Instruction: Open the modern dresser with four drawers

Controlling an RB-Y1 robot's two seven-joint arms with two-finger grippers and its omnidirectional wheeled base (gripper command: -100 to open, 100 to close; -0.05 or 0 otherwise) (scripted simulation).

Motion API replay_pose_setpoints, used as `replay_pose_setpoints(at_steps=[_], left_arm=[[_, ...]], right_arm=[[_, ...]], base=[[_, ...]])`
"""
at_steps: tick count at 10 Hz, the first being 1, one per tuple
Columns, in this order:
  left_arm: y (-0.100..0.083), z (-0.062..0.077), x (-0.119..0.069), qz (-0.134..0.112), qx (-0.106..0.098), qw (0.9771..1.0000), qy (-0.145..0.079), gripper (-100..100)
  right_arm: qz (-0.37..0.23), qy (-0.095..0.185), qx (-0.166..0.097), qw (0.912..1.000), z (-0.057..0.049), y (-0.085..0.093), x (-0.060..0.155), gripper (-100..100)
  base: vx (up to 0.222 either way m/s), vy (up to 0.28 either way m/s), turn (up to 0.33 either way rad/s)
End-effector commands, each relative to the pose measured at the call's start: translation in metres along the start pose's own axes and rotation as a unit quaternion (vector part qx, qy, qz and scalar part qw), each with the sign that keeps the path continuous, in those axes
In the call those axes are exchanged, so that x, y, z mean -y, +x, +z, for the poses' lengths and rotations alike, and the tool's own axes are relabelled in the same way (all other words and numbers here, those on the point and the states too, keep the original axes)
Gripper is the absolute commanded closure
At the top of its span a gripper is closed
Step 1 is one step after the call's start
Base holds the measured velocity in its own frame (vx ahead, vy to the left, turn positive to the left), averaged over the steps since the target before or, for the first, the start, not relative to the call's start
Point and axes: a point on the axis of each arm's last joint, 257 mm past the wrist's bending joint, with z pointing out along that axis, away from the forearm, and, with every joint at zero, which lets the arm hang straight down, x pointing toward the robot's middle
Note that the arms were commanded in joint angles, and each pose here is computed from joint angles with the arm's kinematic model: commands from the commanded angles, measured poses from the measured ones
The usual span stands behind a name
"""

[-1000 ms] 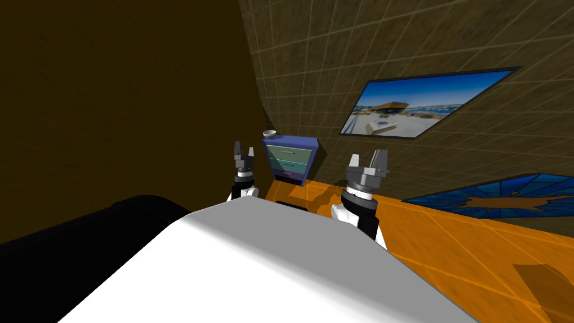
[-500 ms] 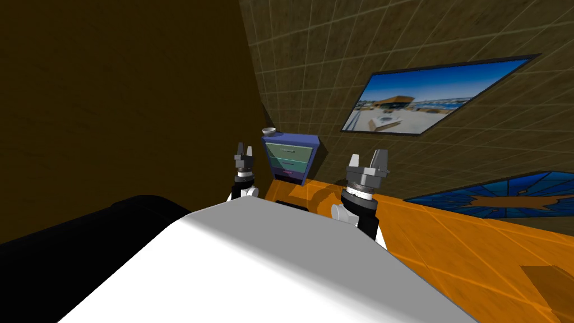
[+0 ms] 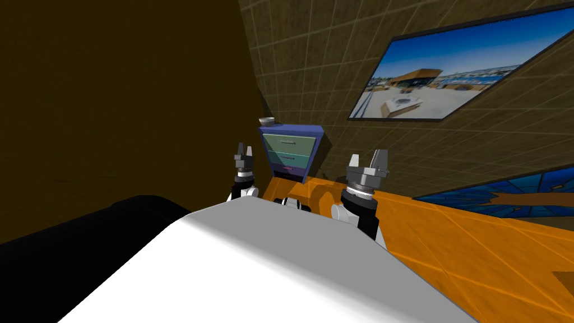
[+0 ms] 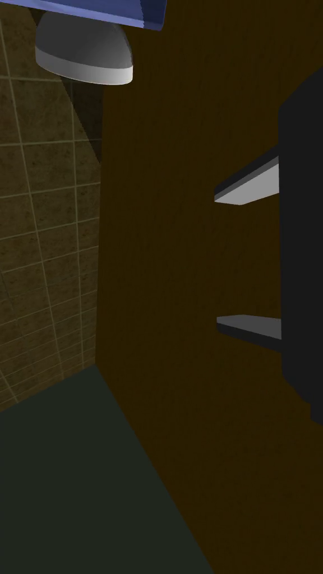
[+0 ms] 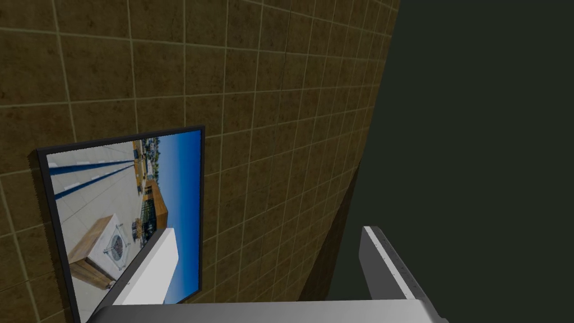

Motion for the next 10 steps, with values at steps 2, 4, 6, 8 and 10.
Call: replay_pose_setpoints(at_steps=[2,4,6,8,10], left_arm=[[0.011,-0.007,-0.026,0.007,-0.028,0.9995,-0.013,-100],[0.016,-0.011,-0.043,0.01,-0.039,0.999,-0.022,-100],[0.021,-0.016,-0.06,0.012,-0.048,0.9983,-0.03,-100],[0.024,-0.02,-0.073,0.014,-0.053,0.9978,-0.039,-100],[0.029,-0.024,-0.088,0.016,-0.06,0.9971,-0.043,-100]], right_arm=[[0.0,0.0,0.0,1.0,0.0,0.0,0.0,0],[0.0,0.0,0.0,1.0,0.0,0.0,0.0,0],[0.0,0.0,0.0,1.0,0.0,0.0,0.0,0],[0.0,0.0,0.0,1.0,0.0,0.0,0.0,0],[0.0,0.0,0.0,1.0,0.0,0.0,0.0,0]], base=[[0.05,-0.032,0.004],[0.057,-0.028,0.004],[0.061,-0.033,0.004],[0.055,-0.035,0.004],[0.047,-0.027,0.004]])
